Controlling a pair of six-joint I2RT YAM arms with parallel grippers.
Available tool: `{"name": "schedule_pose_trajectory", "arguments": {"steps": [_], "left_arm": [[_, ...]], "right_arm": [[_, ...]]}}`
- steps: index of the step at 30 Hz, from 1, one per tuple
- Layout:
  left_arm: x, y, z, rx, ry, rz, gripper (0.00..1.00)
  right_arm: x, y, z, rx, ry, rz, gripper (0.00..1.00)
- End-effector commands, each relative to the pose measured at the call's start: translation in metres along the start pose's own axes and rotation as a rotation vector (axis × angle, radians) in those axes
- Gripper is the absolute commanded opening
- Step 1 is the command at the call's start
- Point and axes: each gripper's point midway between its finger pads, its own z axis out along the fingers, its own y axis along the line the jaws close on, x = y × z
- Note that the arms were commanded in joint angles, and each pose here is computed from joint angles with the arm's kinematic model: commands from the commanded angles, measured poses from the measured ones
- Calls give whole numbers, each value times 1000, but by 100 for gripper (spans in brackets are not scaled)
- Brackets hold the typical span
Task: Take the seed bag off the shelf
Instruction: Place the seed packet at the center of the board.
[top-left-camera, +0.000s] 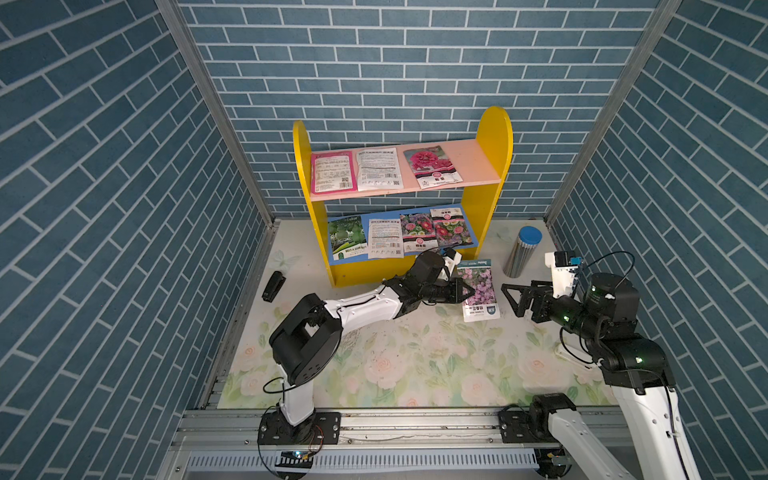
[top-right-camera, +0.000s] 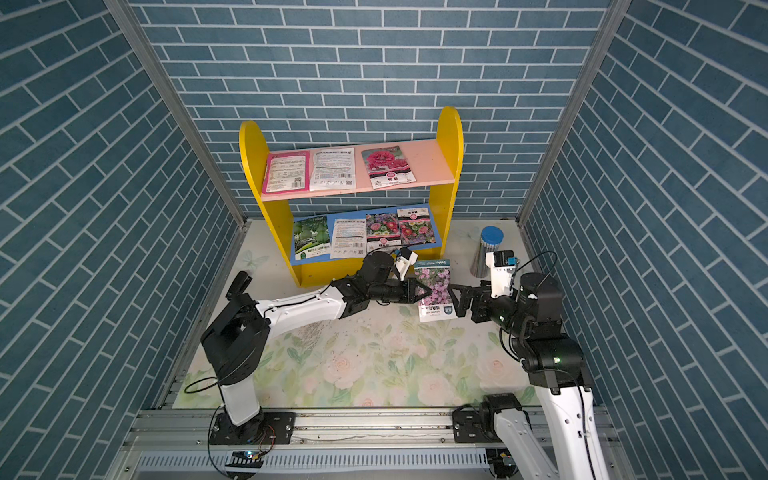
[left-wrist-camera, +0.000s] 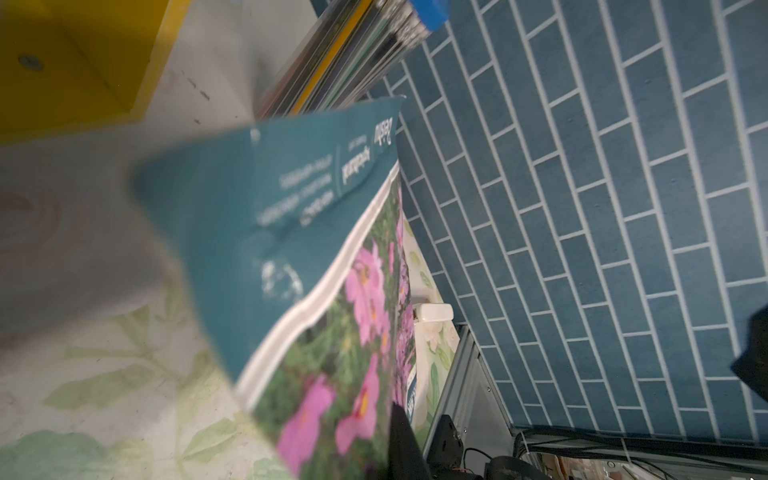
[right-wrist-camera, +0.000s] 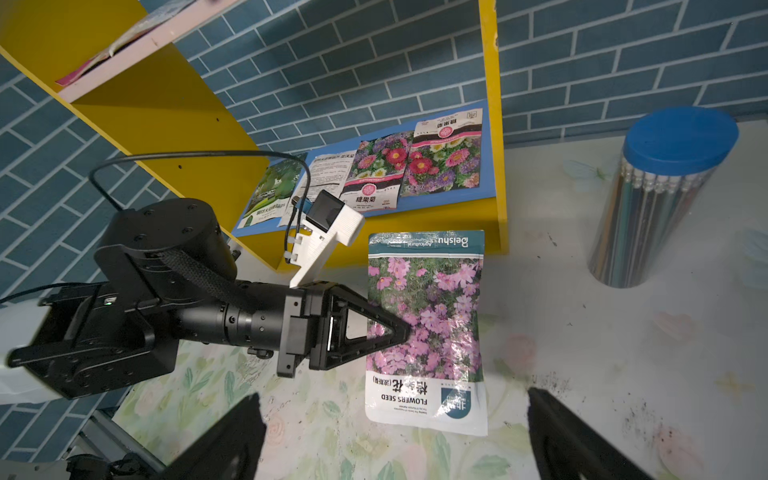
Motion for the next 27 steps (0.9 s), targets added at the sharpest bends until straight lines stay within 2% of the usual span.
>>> {"name": "schedule_pose_trajectory", "arguments": {"steps": [1,15,27], "left_arm": [[-6,3,14,-5,-13,-19,0],[8,49,69,-154,99,-74,0],[15,76,95,-262,135,-90,0]], "right_arm": [[12,-14,4,65,24,-9,100],[27,-21,17,57,33,0,100],[35,-28,20,85,66,-1,100]]}}
